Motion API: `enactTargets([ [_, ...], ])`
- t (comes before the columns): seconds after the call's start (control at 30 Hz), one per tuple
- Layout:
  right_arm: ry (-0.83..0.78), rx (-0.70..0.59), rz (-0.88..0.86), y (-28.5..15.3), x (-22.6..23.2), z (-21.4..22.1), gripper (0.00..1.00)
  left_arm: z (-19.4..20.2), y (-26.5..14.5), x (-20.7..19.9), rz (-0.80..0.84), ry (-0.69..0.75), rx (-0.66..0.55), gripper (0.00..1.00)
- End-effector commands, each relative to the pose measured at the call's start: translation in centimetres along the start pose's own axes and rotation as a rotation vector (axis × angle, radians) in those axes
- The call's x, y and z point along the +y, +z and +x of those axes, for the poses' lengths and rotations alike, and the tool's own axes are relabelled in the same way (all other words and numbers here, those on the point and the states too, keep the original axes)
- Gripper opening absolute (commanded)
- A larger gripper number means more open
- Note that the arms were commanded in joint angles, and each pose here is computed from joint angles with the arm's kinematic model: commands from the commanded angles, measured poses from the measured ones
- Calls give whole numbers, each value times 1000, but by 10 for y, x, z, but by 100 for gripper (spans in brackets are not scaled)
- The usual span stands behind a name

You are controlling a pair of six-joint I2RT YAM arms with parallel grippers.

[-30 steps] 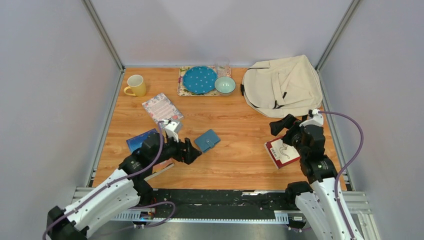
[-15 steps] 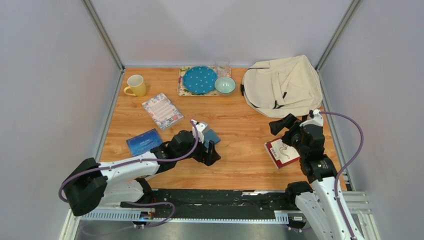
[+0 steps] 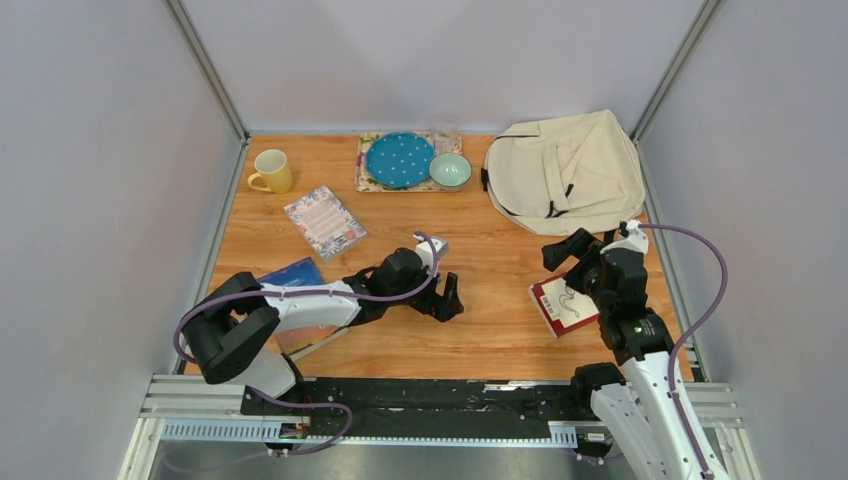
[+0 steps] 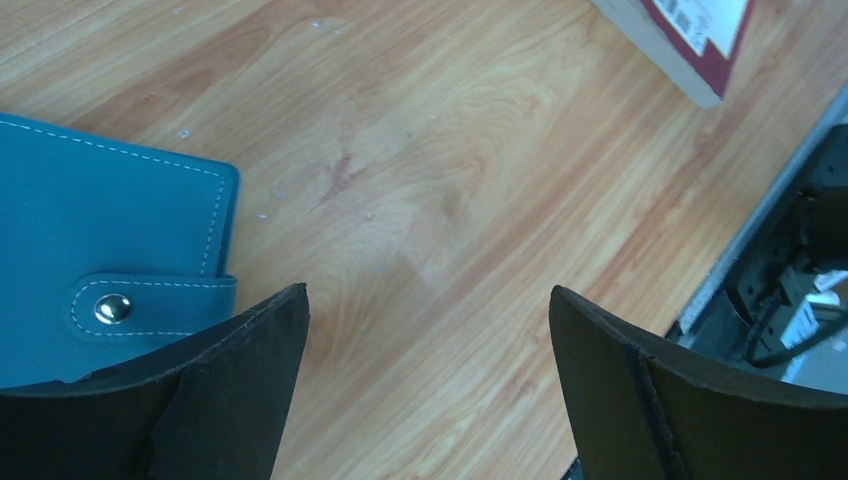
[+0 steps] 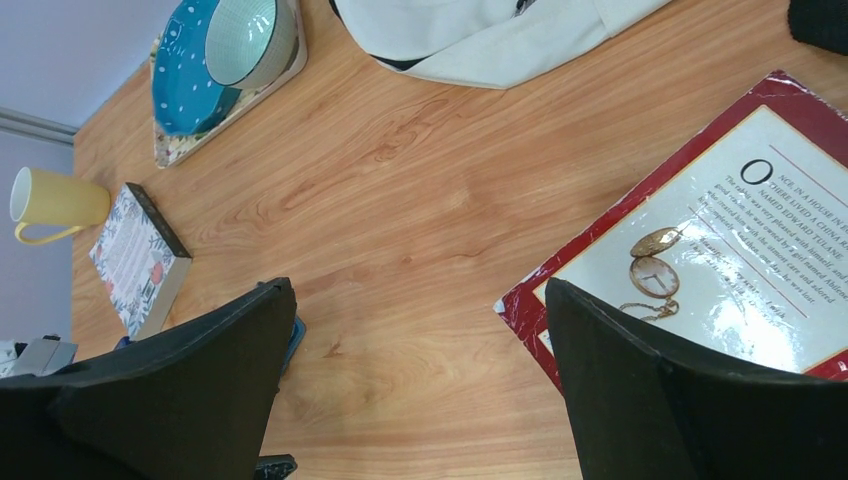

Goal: Pack the student bag
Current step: Move the personal item to the center of the board.

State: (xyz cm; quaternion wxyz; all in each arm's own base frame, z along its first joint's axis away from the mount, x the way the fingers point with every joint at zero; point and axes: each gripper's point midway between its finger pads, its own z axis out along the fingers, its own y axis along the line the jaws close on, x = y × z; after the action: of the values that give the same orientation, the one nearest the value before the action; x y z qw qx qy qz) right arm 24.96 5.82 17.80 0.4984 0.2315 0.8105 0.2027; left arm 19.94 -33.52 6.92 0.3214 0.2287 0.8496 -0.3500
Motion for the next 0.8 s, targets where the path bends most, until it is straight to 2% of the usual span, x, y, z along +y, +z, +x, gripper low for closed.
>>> enactTargets([
  [0.0, -30, -60, 12, -3, 4, -19, 99, -12, 11, 17, -88, 19, -6, 97],
  [0.1, -50, -49, 19, -2, 2, -18, 99, -9, 9, 60, -220, -39, 1, 98],
  [0.23, -69, -47, 46, -3, -3, -19, 99, -12, -1, 98, -216, -155, -13, 98],
  [0.33, -72, -51, 55, -4, -4, -20, 99, -21, -7, 118, -244, -141, -17, 98],
  [0.57, -82, -52, 61, -4, -6, -20, 99, -45, -30, 170, -441, -110, -23, 99],
  [0.7, -90, -53, 69, -3, -7, -21, 99, -51, -39, 170, -440, -81, -23, 99],
  [0.77, -90, -53, 71, -3, -7, -21, 99, -54, -42, 149, -344, -81, -30, 99],
])
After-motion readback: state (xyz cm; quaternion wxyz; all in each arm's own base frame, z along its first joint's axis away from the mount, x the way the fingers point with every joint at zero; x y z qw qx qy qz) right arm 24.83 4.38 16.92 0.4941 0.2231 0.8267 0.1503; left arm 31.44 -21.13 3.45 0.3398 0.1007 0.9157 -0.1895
